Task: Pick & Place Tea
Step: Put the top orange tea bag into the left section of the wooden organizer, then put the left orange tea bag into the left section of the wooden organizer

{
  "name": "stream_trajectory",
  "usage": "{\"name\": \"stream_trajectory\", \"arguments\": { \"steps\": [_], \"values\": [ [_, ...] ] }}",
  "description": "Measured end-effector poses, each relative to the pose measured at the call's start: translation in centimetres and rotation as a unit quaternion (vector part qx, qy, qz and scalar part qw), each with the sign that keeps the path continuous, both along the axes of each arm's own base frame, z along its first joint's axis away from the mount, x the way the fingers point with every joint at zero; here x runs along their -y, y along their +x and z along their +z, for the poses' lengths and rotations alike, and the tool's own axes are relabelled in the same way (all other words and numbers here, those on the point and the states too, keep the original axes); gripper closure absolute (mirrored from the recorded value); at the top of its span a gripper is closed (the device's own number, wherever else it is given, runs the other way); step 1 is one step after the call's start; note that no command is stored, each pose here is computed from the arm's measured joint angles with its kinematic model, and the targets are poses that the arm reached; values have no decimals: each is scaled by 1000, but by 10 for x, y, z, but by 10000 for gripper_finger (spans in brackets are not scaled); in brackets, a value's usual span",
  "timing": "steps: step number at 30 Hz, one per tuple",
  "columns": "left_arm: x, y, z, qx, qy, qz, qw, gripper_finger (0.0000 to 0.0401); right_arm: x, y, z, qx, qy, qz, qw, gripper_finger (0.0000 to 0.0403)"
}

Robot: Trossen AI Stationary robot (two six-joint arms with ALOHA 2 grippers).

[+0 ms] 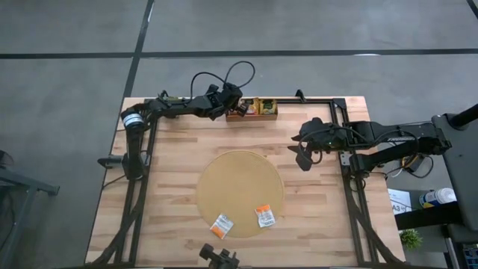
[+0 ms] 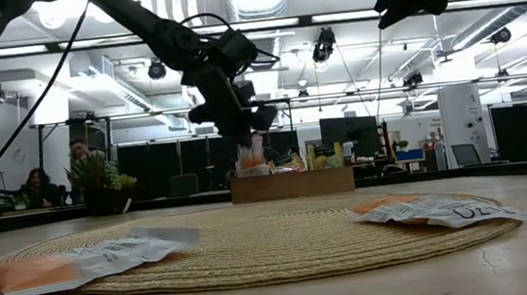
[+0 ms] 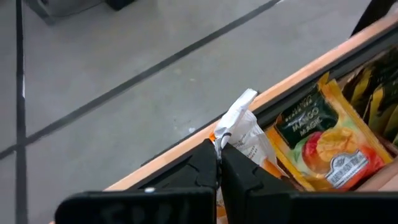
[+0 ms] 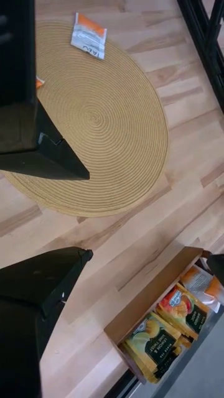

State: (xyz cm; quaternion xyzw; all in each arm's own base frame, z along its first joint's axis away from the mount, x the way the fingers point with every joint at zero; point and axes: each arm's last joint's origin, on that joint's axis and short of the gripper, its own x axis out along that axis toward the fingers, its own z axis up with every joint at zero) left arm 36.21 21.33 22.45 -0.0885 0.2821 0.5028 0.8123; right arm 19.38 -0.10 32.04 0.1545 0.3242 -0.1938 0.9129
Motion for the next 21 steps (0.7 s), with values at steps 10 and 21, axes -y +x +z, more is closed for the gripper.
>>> {"name": "stream_trajectory", "arguments": {
  "steps": [10,21],
  "values": [
    [0,0,0,-17,6,-11,1000,321,0,0,0,0,-2,-2,1000,220],
    [1,-1,-1,-12,-3,-5,1000,293,0,0,0,0,-3,-3,1000,220]
  ]
}}
